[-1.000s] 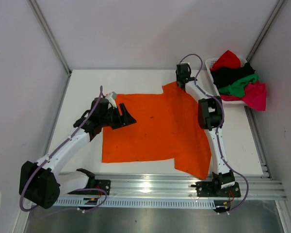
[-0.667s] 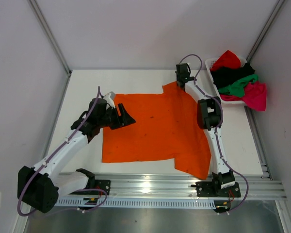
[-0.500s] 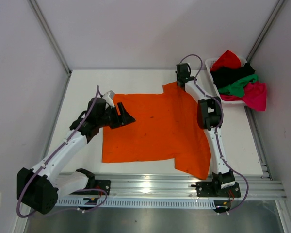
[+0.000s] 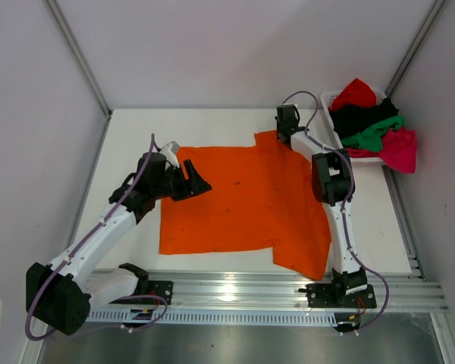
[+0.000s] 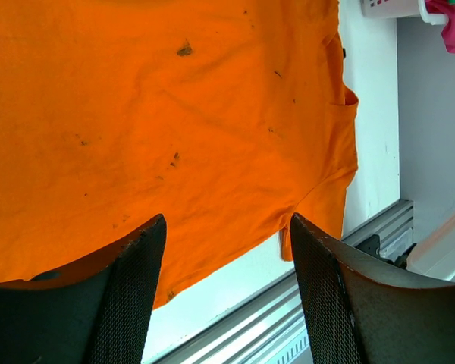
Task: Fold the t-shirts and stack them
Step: Fold the tshirt
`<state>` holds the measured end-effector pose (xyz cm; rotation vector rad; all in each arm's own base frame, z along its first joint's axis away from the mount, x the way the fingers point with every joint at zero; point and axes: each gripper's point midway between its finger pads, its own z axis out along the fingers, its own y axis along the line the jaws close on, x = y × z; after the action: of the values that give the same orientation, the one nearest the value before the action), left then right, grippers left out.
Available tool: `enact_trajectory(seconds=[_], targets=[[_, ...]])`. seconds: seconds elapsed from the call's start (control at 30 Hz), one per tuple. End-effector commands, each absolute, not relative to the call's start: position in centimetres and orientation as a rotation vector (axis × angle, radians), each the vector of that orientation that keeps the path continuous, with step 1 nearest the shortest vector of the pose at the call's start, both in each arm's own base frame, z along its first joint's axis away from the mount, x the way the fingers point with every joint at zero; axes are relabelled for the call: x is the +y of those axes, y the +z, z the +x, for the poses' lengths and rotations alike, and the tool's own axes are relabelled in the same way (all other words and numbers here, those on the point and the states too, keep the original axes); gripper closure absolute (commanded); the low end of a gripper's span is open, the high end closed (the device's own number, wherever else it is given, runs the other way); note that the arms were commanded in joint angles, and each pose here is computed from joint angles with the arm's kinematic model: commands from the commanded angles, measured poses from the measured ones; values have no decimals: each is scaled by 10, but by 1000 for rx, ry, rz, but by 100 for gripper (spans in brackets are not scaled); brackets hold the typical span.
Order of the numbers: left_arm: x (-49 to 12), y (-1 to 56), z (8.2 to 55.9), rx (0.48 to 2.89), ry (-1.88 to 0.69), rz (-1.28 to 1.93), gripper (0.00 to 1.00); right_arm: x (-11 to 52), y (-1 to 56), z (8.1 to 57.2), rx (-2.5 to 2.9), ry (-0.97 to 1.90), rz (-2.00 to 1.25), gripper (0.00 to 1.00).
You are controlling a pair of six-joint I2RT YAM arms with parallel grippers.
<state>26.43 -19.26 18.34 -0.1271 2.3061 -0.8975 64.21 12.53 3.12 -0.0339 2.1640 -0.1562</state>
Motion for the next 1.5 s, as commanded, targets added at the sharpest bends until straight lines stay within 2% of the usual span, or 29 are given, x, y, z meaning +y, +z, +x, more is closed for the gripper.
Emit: enact_trajectory(seconds=[0.0, 0.47, 0.8, 1.13, 1.47], targets=[[-198, 192, 267, 2267, -922, -123, 30, 142, 62, 630, 2091, -152, -39, 100], [-205, 179, 265, 2293, -938, -109, 30, 154, 106, 616, 1926, -220, -37, 100], [-208, 164, 266, 2327, -923, -113, 31, 145, 141, 602, 1733, -362, 115, 100], [-211, 157, 266, 2347, -914, -112, 31, 159, 148, 558, 1696, -377, 119, 100], [-212, 154, 264, 2355, -917, -101, 31, 174, 125, 507, 1724, -404, 84, 100]])
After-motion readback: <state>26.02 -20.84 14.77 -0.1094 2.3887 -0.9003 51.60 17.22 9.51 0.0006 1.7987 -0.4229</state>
